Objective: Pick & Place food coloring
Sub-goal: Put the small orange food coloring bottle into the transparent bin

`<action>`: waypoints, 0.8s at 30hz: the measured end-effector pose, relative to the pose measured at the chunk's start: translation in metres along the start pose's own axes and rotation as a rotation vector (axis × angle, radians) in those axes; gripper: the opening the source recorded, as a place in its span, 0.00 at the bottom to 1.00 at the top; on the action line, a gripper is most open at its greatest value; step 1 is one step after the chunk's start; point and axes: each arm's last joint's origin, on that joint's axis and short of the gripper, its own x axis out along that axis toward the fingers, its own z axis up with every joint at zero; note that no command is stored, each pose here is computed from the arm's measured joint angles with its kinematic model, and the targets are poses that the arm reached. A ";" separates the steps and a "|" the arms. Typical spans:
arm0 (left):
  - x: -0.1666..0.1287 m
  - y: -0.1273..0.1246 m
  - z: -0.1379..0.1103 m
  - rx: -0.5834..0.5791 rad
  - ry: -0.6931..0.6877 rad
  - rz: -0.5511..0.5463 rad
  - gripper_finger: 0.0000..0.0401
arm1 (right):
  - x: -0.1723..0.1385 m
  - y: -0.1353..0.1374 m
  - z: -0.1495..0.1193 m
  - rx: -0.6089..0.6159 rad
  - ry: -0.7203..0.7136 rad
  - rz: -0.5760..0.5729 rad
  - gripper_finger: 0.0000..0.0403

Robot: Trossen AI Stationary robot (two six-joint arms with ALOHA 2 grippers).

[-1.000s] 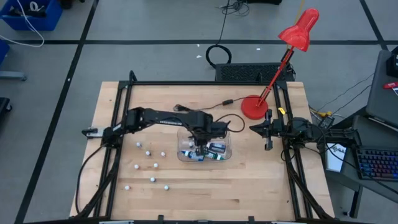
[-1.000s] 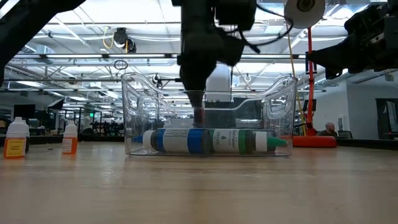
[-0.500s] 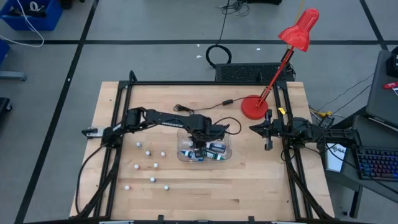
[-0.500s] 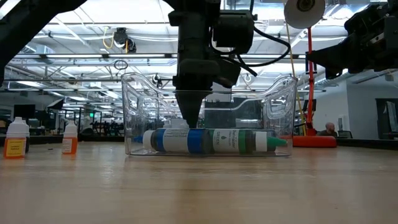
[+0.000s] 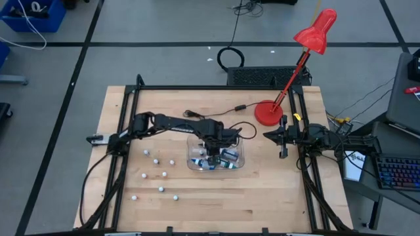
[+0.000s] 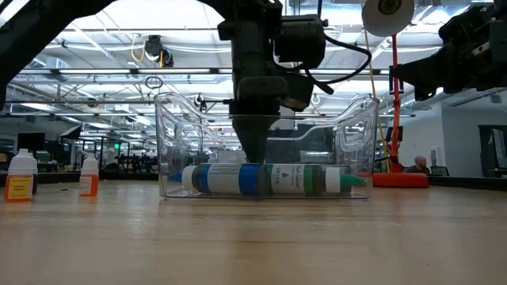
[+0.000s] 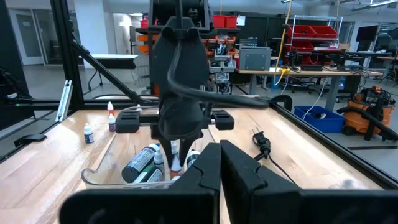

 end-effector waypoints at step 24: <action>-0.001 0.009 0.002 -0.036 -0.011 -0.024 0.20 | 0.000 0.000 0.000 0.000 0.000 0.000 0.00</action>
